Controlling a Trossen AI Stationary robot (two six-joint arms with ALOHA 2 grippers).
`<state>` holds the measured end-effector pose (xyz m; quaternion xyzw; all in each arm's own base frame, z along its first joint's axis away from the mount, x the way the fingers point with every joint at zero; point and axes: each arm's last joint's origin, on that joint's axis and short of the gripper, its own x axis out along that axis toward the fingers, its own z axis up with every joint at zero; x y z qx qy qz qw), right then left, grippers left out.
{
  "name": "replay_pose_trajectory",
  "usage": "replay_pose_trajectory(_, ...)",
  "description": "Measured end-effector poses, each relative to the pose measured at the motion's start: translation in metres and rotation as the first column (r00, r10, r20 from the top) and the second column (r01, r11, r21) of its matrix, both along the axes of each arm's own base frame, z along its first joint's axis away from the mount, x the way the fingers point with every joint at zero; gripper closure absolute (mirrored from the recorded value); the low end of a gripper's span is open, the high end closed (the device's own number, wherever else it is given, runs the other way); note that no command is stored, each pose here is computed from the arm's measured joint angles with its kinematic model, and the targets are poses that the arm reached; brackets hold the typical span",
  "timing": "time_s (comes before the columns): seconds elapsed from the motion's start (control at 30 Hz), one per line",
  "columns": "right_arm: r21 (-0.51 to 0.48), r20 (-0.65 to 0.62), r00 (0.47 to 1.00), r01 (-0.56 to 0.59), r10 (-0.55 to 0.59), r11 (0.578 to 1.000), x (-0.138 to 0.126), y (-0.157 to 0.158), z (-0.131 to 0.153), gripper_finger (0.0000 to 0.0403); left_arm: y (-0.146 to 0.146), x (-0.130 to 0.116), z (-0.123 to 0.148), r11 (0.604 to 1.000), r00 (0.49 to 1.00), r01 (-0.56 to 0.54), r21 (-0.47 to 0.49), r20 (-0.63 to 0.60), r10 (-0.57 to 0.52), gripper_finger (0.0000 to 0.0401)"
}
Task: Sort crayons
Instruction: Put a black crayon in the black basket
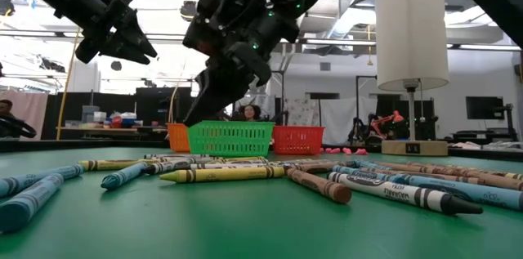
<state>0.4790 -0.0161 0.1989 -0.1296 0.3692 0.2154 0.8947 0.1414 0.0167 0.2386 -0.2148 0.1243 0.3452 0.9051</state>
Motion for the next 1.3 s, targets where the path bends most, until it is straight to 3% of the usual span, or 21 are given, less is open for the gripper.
replay_pose_trajectory(0.43, -0.047, -0.07, 0.997, -0.018, 0.015, 0.999, 0.006, 0.018, -0.035, 0.033, 0.0, 0.0, 0.0, 1.0, 1.0, -0.007, -0.015, 0.013, 0.007, 0.0282)
replay_pose_trajectory(0.9, -0.084, -0.024, 0.999, 0.019, -0.021, 0.996, 0.009, 0.017, -0.017, 0.033, 0.0, 0.0, 0.0, 1.0, 1.0, -0.007, -0.019, 0.012, 0.007, 0.0282)
replay_pose_trajectory(1.07, -0.15, -0.022, 0.997, 0.075, -0.079, 0.986, 0.009, 0.014, -0.018, 0.033, 0.0, 0.0, 0.0, 1.0, 1.0, -0.006, -0.018, 0.01, 0.006, 0.0282)
replay_pose_trajectory(1.3, -0.158, -0.032, 0.995, 0.09, -0.096, 0.983, 0.008, 0.008, -0.022, 0.033, 0.0, 0.0, 0.0, 1.0, 1.0, -0.005, -0.017, 0.009, 0.005, 0.0282)
